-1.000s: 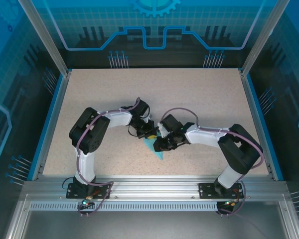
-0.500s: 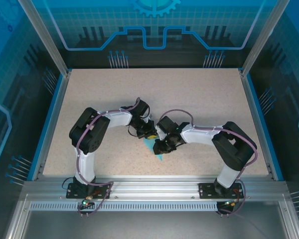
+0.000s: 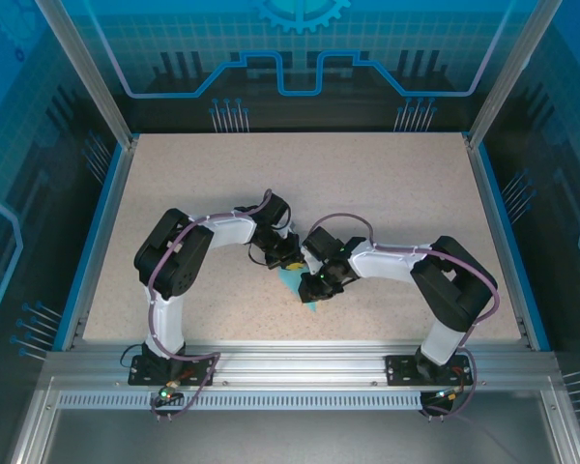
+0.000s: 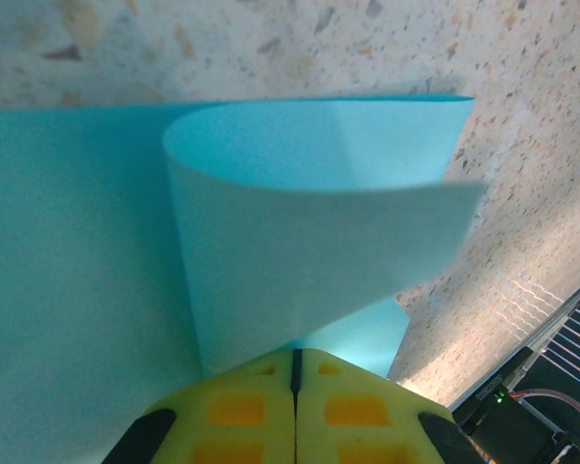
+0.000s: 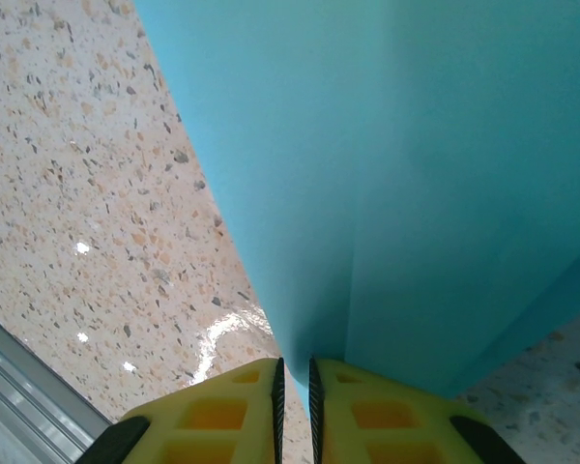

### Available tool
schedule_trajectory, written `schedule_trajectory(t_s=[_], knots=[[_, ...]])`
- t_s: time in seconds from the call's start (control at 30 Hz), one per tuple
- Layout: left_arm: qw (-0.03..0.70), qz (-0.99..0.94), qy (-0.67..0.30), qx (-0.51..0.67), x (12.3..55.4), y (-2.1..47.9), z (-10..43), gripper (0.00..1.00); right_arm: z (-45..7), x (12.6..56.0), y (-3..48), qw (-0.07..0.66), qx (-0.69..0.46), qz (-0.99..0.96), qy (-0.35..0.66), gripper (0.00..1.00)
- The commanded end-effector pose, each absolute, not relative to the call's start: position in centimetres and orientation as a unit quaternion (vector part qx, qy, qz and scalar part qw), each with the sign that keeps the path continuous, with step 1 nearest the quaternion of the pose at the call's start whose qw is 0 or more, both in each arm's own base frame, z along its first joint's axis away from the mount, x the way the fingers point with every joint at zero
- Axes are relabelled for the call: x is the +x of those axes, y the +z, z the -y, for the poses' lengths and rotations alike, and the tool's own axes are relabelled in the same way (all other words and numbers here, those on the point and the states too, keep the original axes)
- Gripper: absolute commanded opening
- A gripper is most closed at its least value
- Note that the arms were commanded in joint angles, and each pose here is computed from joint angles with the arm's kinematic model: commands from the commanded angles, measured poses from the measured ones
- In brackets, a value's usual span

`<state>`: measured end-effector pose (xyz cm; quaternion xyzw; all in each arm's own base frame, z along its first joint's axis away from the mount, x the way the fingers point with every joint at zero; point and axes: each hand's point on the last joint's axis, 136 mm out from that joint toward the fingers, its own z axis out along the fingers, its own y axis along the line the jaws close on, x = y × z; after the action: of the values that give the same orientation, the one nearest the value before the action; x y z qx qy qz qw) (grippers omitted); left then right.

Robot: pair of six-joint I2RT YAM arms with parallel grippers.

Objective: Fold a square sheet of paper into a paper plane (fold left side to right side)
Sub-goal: Fourth fold the wing at the center of the table.

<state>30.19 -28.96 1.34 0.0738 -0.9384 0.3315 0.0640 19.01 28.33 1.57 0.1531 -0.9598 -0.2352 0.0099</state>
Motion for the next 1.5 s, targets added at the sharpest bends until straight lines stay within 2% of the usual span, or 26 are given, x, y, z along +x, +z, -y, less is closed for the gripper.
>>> schedule_trajectory(t_s=[0.0, 1.47], knots=[[0.095, 0.957, 0.261, 0.086, 27.9, -2.0, 26.5, 0.07, -27.3, 17.5, 0.4, 0.041, 0.154, 0.965, -0.209, 0.17], [0.097, 0.963, 0.235, 0.089, 28.0, -2.9, 25.8, 0.06, -23.9, 13.9, -0.3, 0.091, 0.14, 0.971, -0.172, 0.16]])
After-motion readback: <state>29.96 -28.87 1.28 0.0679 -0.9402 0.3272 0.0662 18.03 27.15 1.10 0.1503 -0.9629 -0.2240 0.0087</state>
